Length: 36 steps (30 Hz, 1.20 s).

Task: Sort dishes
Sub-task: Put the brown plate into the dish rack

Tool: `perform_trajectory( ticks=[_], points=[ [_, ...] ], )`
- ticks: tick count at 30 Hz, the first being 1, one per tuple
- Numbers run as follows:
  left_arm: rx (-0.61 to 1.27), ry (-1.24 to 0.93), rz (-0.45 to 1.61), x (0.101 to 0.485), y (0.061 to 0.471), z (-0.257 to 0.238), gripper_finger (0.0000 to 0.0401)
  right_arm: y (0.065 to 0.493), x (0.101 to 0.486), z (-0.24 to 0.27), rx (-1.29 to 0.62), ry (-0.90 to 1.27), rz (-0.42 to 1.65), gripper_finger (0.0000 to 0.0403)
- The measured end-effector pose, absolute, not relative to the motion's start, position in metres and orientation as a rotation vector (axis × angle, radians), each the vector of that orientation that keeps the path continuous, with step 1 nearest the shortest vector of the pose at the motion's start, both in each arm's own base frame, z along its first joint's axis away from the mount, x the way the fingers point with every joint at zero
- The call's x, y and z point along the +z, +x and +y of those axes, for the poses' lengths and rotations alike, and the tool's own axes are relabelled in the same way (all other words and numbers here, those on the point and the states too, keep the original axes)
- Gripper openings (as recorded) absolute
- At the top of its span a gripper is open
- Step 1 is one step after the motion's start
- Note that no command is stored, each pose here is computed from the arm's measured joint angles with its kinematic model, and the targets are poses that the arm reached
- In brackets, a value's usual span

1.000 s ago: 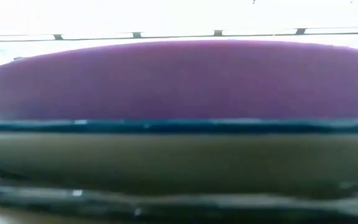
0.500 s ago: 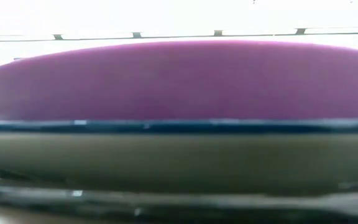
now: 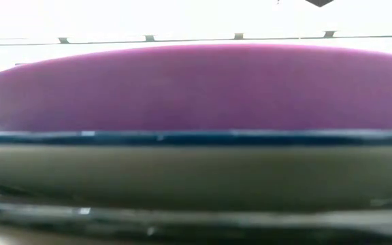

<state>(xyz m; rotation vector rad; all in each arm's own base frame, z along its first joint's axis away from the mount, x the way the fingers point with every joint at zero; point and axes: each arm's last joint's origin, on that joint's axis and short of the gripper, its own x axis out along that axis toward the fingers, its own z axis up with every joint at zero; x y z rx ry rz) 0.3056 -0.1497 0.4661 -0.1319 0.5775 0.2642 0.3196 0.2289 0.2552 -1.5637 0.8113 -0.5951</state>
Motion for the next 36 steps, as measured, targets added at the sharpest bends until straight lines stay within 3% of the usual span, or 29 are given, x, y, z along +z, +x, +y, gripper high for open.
perform_trajectory(
  ticks=[9,12,18,23,27,36],
  points=[
    [0.280,-0.056,0.596,0.461,0.315,-0.139,0.0177,0.326,0.257,0.221,-0.665,-1.566,0.765,0.0002],
    [0.284,-0.039,0.585,0.459,0.318,-0.137,0.0151,0.329,0.257,0.218,-0.685,-1.536,0.753,0.0002],
    [0.329,-0.021,0.575,0.458,0.320,-0.133,0.0059,0.330,0.257,0.216,-0.697,-1.519,0.747,0.0007],
    [0.375,0.006,0.554,0.459,0.320,-0.133,0.0057,0.331,0.257,0.216,-0.715,-1.463,0.720,0.0013],
    [0.432,0.055,0.547,0.457,0.320,-0.132,0.0047,0.331,0.255,0.216,-0.724,-1.303,0.704,0.0040],
    [0.514,0.107,0.537,0.457,0.324,-0.120,0.0042,0.329,0.254,0.216,-0.754,-1.062,0.657,0.0141]
  ],
)
